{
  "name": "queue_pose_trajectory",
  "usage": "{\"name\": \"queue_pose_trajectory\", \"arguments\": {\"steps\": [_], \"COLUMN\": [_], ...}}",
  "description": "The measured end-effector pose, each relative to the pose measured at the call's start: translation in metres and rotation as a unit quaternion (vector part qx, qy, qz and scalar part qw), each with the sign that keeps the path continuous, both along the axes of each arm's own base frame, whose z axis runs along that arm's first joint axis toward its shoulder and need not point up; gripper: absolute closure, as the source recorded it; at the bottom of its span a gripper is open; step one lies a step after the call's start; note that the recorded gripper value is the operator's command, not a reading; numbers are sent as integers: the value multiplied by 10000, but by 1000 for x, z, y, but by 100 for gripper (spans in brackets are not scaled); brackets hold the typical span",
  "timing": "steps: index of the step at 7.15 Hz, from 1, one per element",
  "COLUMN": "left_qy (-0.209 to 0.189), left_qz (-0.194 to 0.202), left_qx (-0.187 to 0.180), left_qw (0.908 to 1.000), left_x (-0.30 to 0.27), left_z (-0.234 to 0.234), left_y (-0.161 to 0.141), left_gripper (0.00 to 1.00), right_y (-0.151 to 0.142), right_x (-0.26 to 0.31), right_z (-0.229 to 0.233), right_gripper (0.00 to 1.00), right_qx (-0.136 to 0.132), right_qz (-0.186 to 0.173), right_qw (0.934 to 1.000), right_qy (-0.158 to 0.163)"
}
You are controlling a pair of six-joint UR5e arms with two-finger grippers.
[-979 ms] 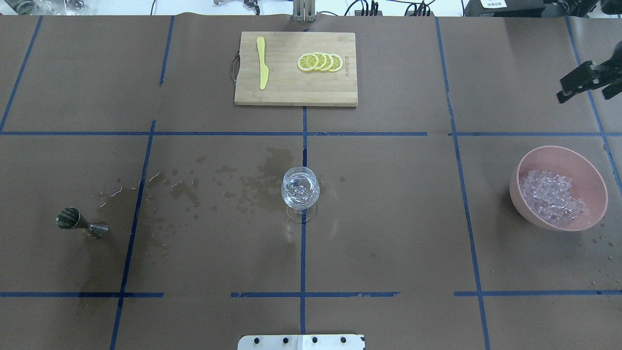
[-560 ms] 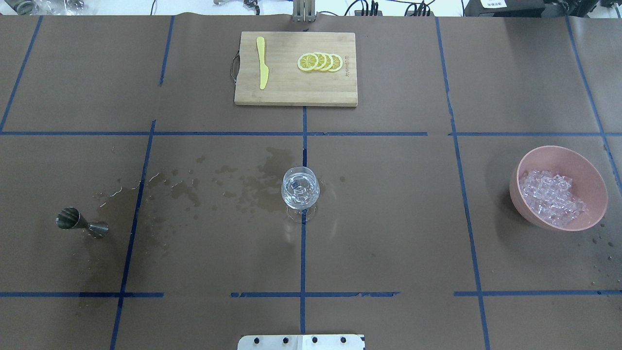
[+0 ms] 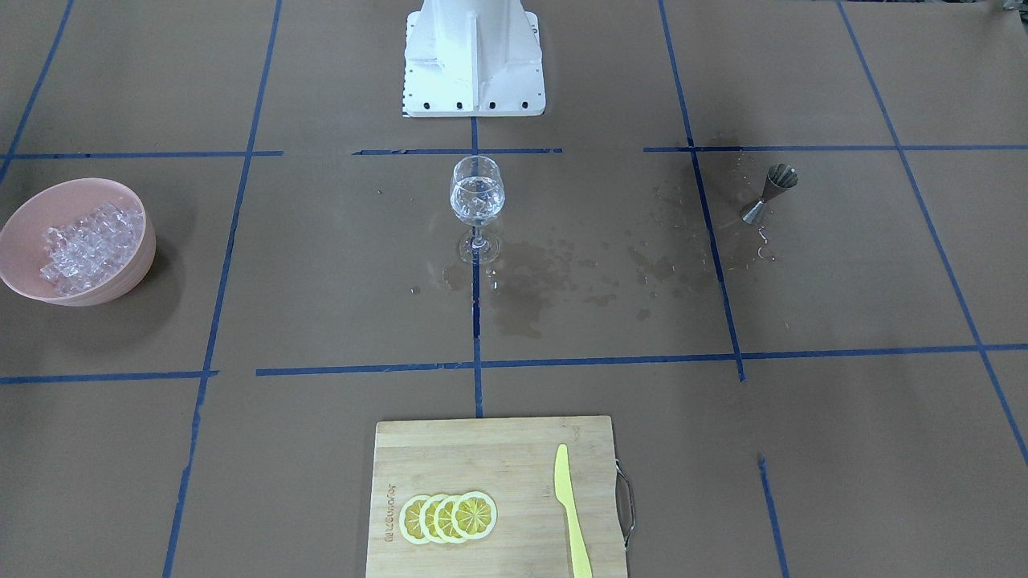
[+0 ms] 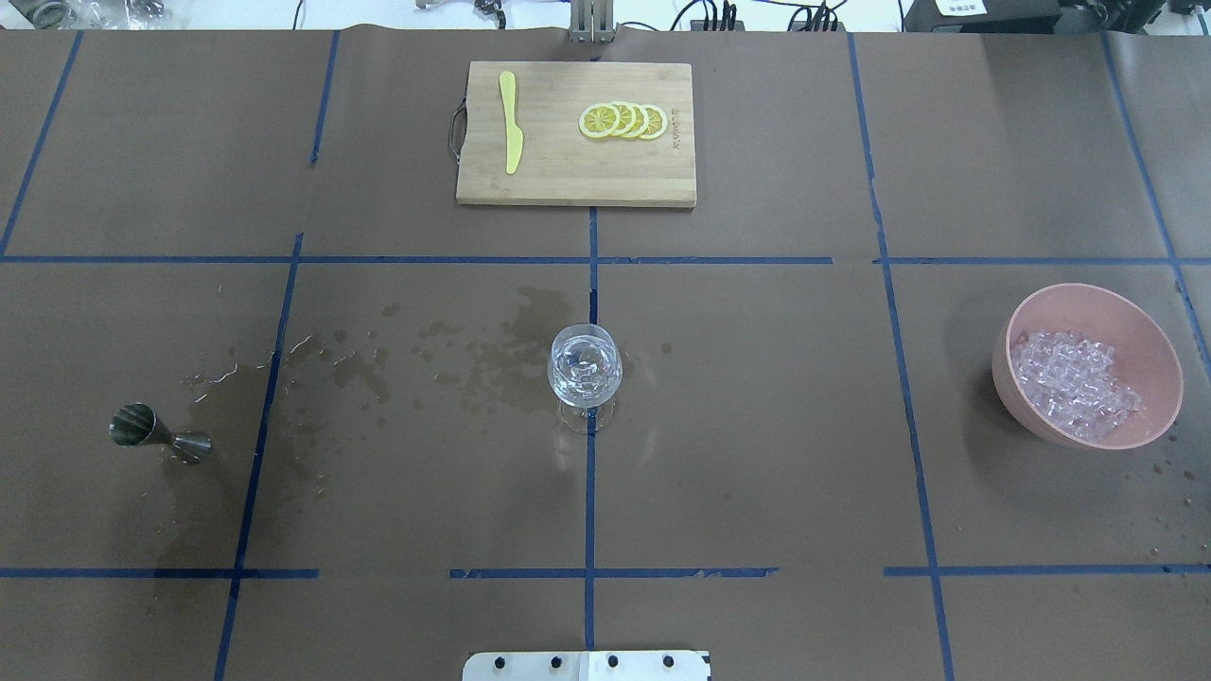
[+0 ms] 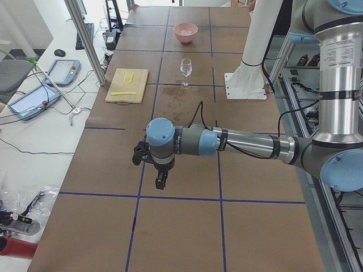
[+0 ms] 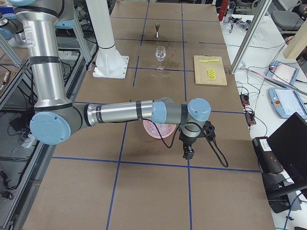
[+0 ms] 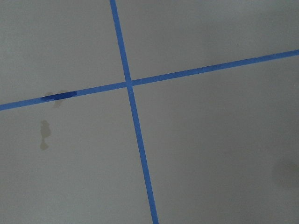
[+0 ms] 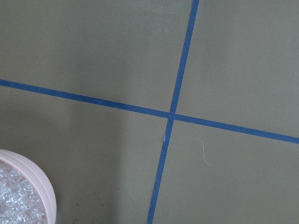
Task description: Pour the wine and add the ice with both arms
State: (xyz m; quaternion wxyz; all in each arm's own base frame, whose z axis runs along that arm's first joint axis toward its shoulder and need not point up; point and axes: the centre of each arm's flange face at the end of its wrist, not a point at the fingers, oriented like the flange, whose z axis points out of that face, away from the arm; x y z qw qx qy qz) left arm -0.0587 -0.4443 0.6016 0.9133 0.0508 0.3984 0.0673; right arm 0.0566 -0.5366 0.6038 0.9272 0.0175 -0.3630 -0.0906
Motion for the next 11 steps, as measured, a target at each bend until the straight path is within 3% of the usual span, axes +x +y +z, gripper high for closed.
{"name": "queue_pose_trajectory", "arguments": {"steps": [2, 5, 11], "left_qy": [-135, -713, -775], "left_qz": [-14, -11, 23], "left_qx": [41, -157, -146], "left_qw": [9999, 9973, 9969], "left_x": [-4, -12, -9], "left_z": [15, -4, -19], "left_y": [5, -29, -40], "left_gripper": [0, 0, 0], "right_y": [2, 2, 1], "right_x": [0, -2, -6], "right_z": [1, -2, -3], "right_gripper": [0, 0, 0], "right_qx": [-24, -19, 44], "right_qz": [25, 33, 7], "right_qw": [10000, 9999, 9997], "right_qy": [6, -125, -234]}}
